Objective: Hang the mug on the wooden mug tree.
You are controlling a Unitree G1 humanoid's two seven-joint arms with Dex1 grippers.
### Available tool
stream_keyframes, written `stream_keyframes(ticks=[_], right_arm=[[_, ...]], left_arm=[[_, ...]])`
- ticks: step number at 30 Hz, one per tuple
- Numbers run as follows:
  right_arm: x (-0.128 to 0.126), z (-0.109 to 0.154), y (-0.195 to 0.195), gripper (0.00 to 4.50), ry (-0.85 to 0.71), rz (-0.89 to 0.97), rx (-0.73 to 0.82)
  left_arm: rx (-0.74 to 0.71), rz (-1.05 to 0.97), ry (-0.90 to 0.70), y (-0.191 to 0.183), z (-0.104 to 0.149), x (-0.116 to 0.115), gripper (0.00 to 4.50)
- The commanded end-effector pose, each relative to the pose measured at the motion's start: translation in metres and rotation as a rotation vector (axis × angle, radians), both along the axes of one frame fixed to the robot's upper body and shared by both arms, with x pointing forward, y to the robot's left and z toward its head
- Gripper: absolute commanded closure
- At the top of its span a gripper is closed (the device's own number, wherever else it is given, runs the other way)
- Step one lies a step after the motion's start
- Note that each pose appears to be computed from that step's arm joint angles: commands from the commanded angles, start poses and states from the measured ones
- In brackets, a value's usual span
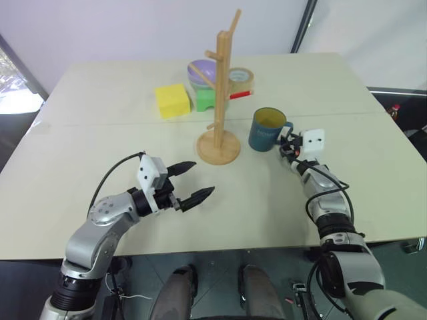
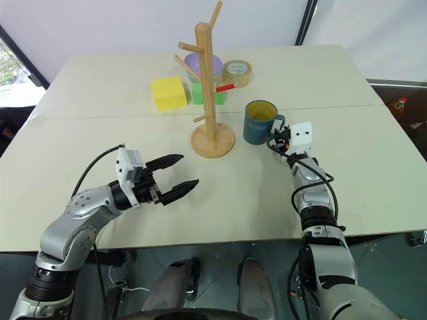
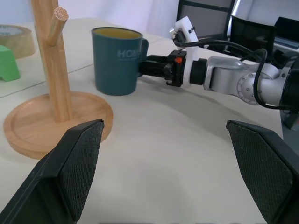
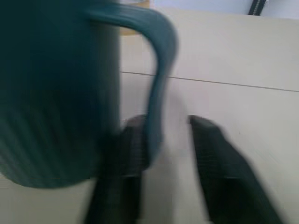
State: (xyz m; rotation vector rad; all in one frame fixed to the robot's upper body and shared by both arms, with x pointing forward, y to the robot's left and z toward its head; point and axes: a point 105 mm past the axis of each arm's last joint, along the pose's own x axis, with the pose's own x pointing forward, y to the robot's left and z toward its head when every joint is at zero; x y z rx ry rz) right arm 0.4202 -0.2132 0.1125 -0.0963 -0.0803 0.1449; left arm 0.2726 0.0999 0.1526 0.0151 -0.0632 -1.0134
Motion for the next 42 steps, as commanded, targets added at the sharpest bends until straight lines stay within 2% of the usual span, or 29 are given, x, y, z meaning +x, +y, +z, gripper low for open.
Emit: stream_keyframes(ticks=[1, 6, 8, 11, 15, 17, 21, 27, 34, 42], right_arm=[[0.001, 0.017, 0.006, 4.47, -0.067, 0.04, 0.011], [-0.006, 0.027, 0.011, 4.47, -0.105, 0.112, 0.003], [-0.015, 0.036, 0.019, 4.47, -0.132, 0.207, -0.098], [-0.038, 0.059, 0.036, 4.47, -0.19, 0.408, -0.276], [-0.062, 0.099, 0.057, 4.47, -0.239, 0.611, -0.41], [-0.066, 0.115, 0.064, 4.47, -0.25, 0.653, -0.444], [-0.062, 0.139, 0.073, 4.47, -0.274, 0.681, -0.517], [-0.046, 0.163, 0.079, 4.47, -0.305, 0.692, -0.554], [-0.029, 0.166, 0.081, 4.47, -0.281, 0.701, -0.599], [-0.024, 0.163, 0.085, 4.47, -0.26, 0.727, -0.624]], left_arm=[[-0.013, 0.014, -0.057, 0.004, 0.012, -0.001, 0.0], [-0.009, 0.036, -0.061, 0.009, 0.012, 0.001, 0.0], [-0.007, 0.06, -0.068, 0.014, 0.013, 0.004, 0.0], [-0.035, 0.13, -0.084, 0.029, 0.019, 0.012, 0.0], [-0.07, 0.203, -0.105, 0.052, 0.029, 0.021, 0.0], [-0.081, 0.217, -0.117, 0.059, 0.034, 0.023, 0.0], [-0.106, 0.218, -0.133, 0.063, 0.043, 0.026, 0.0], [-0.103, 0.213, -0.135, 0.059, 0.042, 0.025, 0.0], [-0.104, 0.222, -0.138, 0.059, 0.042, 0.024, 0.0], [-0.1, 0.233, -0.136, 0.061, 0.041, 0.022, 0.0]])
